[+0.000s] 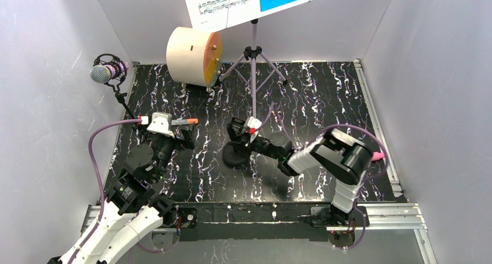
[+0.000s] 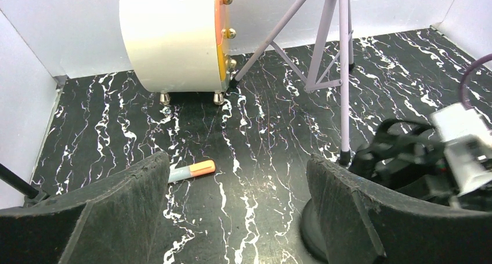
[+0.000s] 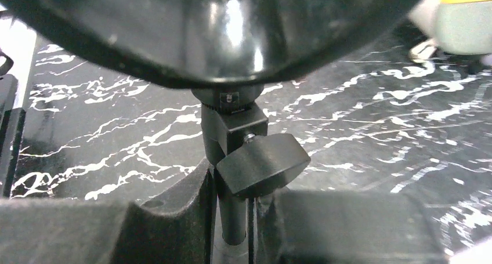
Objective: Pack up the instrument practice props
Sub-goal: Pick up the microphone stand at the center of the board, then place the microphone stand at the center of the board.
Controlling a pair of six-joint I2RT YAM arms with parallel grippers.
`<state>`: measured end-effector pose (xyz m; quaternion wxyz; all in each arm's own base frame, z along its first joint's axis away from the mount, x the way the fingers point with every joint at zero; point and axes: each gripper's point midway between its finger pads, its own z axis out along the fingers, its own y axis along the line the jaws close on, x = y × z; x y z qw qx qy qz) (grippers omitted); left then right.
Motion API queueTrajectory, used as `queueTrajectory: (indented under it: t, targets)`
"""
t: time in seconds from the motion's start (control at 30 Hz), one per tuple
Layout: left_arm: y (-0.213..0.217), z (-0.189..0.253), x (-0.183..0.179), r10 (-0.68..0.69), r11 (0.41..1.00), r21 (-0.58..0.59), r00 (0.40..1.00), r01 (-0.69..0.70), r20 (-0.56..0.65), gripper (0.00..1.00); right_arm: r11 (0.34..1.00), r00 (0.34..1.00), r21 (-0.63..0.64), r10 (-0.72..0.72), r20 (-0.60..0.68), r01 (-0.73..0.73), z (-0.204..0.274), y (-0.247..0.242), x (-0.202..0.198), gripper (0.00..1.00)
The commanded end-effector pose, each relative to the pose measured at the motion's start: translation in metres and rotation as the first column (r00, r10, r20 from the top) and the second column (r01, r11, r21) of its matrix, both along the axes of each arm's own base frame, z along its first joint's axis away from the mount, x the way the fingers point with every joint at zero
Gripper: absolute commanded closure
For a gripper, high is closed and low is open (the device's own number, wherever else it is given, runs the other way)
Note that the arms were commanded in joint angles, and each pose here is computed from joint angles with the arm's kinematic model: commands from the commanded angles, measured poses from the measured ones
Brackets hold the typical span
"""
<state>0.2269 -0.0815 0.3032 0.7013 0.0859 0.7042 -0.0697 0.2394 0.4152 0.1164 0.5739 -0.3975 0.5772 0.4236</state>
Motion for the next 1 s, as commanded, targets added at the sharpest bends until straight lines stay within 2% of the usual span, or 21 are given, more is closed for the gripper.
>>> queueTrajectory:
  t: [0.0,0.13,0.2,0.33,0.5,0.6,0.7,0.8,0.83,0.97]
  targets:
    - [0.001,0.004,0.001,0.003,1.0,-0.003,1.0,-0.003,0.017,0.14,0.975,0.97,0.181,-0.163,0.178,0.131,0.089,-0.043,0.028,0.99]
    - [0.001,0.003,0.001,0.002,1.0,-0.005,1.0,-0.002,0.016,0.14,0.943,0.927,0.178,-0.313,0.205,0.28,0.103,-0.097,0.054,0.99]
    - [0.001,0.003,0.001,0.003,1.0,-0.004,1.0,-0.003,0.015,0.14,0.907,0.888,0.179,-0.412,0.203,0.38,0.109,-0.131,0.071,0.99]
    - [0.0,0.002,0.002,0.003,1.0,-0.001,1.0,-0.003,0.011,0.14,0.786,0.755,0.179,-0.618,0.218,0.592,0.118,-0.206,0.101,0.99]
    - [0.001,0.002,0.002,0.005,1.0,-0.002,1.0,-0.005,0.012,0.14,0.527,0.494,0.182,-0.846,0.199,0.83,0.117,-0.312,0.13,0.99]
    - [0.002,0.002,0.001,0.009,1.0,-0.004,1.0,-0.009,0.014,0.14,0.357,0.325,0.21,-0.93,0.171,0.91,0.116,-0.373,0.136,0.99]
    - [0.002,0.003,0.001,0.012,1.0,-0.005,1.0,-0.012,0.016,0.14,0.186,0.155,0.245,-0.978,0.138,0.952,0.116,-0.423,0.136,0.99]
    - [0.002,0.003,0.001,0.011,1.0,-0.008,1.0,-0.01,0.018,0.14,0.061,0.036,0.26,-0.994,0.101,0.964,0.111,-0.461,0.135,0.99]
    - [0.002,0.003,0.001,0.009,1.0,-0.008,1.0,-0.009,0.018,0.14,-0.003,-0.023,0.275,-0.997,0.07,0.961,0.109,-0.48,0.133,0.99]
    - [0.002,0.005,0.0,0.003,1.0,-0.018,1.0,-0.002,0.024,0.14,-0.152,-0.154,0.274,-0.988,-0.015,0.95,0.098,-0.523,0.129,0.99]
